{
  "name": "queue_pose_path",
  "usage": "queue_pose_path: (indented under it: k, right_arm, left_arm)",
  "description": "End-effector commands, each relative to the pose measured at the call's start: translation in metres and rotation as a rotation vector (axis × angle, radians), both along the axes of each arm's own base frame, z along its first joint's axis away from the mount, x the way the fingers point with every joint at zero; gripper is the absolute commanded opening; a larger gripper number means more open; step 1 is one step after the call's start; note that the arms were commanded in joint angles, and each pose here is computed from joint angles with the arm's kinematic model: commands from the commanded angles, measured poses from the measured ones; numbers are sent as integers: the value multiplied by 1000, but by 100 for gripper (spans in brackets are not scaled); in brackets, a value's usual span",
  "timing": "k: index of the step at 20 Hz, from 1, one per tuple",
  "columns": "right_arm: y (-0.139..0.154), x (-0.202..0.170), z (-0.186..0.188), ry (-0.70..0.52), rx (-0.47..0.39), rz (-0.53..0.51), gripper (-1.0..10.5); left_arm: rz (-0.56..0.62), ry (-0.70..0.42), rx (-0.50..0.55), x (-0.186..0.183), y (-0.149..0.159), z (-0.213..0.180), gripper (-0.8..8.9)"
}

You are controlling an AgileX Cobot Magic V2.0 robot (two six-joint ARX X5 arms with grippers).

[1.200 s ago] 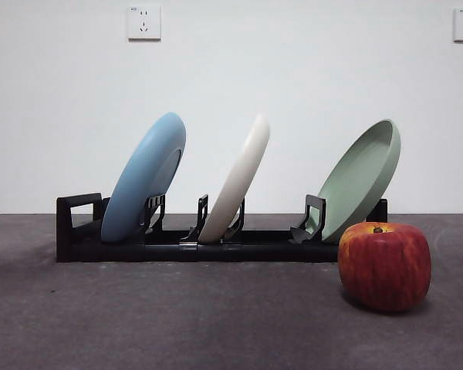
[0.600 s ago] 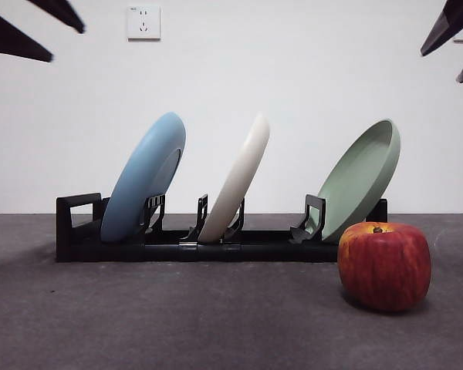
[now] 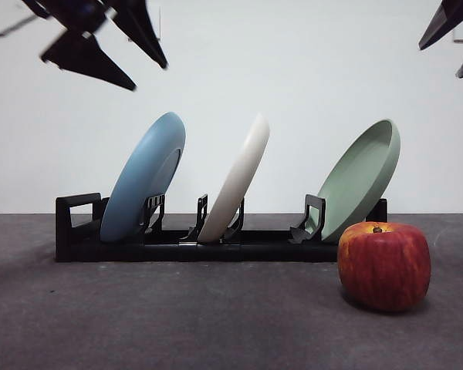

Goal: Take the blue plate from the plate rack,put the plate on the table,take the apple from the table,put the apple in the plate

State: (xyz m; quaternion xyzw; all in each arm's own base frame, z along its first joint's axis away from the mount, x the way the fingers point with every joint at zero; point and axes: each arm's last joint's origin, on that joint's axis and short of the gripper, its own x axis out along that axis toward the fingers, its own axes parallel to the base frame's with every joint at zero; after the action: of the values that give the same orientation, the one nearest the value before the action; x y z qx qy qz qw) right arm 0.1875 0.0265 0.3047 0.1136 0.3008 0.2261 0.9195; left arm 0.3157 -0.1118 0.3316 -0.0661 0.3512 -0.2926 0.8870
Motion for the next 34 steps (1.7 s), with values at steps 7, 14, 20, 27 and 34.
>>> queue_pose_path:
  k: [7, 14, 20, 27, 34]
  right_arm:
    - [0, 1, 1, -11, -6, 6, 285]
    - [0, 1, 1, -11, -6, 6, 285]
    - [0, 1, 1, -11, -6, 6, 285]
    - [0, 1, 1, -12, -6, 5, 285]
    - [0, 1, 1, -13, -6, 5, 285]
  left_arm:
    - [-5, 96, 87, 30, -20, -41, 311]
    - [-39, 59, 90, 30, -23, -38, -8]
    - [-51, -50, 39, 21, -21, 13, -8]
    - [-219, -161, 130, -38, -25, 110, -8]
    - [-303, -147, 299, -126, -25, 133, -8]
